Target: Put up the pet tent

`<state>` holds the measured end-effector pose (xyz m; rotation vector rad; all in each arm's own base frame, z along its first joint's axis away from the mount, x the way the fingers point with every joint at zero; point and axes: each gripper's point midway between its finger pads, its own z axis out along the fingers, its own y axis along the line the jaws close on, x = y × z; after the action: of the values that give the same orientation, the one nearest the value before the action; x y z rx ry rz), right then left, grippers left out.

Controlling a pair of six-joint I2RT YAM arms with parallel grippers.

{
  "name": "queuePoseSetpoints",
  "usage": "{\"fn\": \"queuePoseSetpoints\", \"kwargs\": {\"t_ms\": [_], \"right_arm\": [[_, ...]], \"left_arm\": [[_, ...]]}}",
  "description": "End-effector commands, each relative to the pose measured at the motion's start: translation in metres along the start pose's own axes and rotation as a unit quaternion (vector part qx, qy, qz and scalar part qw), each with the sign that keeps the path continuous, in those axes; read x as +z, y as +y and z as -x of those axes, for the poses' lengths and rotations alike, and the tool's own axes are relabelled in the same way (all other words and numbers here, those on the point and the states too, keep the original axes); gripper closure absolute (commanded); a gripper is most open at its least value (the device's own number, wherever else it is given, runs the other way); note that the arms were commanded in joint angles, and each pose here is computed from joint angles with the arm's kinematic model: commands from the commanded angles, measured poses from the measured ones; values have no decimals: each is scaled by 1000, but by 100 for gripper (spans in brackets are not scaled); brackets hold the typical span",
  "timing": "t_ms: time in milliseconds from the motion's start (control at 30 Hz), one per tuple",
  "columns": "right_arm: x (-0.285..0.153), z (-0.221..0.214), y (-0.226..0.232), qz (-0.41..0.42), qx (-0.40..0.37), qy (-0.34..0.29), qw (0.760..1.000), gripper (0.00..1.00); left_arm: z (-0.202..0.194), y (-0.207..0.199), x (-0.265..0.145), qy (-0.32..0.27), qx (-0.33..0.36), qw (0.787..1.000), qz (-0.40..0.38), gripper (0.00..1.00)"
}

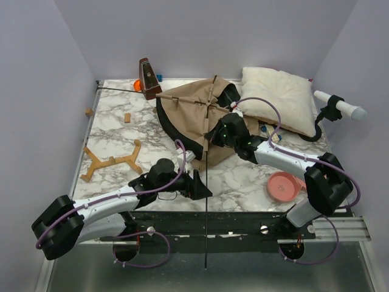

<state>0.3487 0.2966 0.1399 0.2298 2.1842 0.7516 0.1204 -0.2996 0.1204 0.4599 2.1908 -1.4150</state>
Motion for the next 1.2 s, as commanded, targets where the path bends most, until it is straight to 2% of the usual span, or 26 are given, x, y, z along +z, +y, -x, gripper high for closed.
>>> {"fn": "queuePoseSetpoints", "kwargs": {"t_ms": [0,67,267,433,467,500,567,600,667,767,867,933,1067,1167], "right_arm": [[8,63,16,16,5,-102,995,100],[9,64,16,17,5,-106,994,100],[10,66,14,14,3,-112,994,100],[5,64,16,21,-16,-105,994,99],[2,62,17,23,-22,-99,995,98],[-2,59,18,29,-33,-90,995,91],[-11,51,18,37,-59,-67,995,66],[-19,49,18,38,-65,-61,995,48],[-35,45,16,42,-83,-50,994,25],[-62,43,9,39,-102,-43,993,10],[-85,45,6,51,-129,-53,989,4],[-93,40,3,70,-165,-60,982,3],[-97,15,8,146,-249,-48,956,4],[-90,0,-1,162,-284,-46,944,9]], "left_arm": [[3,-11,3,0,-9,1000,-11,18],[-2,-14,5,9,-17,1000,-21,24],[-11,-19,10,27,-36,999,-29,58],[-2,-21,9,7,-43,999,-24,99],[1,-21,8,-1,-42,999,-19,100],[5,-19,7,-12,-41,999,-10,100],[14,-17,3,-38,-39,999,5,100],[18,-16,1,-49,-38,998,10,100],[27,-18,-3,-73,-37,997,14,100],[35,-21,-7,-91,-41,995,16,100],[37,-21,-7,-89,-46,995,22,100],[38,-21,-8,-91,-52,994,23,100],[41,-23,-10,-94,-63,993,25,100],[46,-27,-14,-100,-67,992,25,100]]}}
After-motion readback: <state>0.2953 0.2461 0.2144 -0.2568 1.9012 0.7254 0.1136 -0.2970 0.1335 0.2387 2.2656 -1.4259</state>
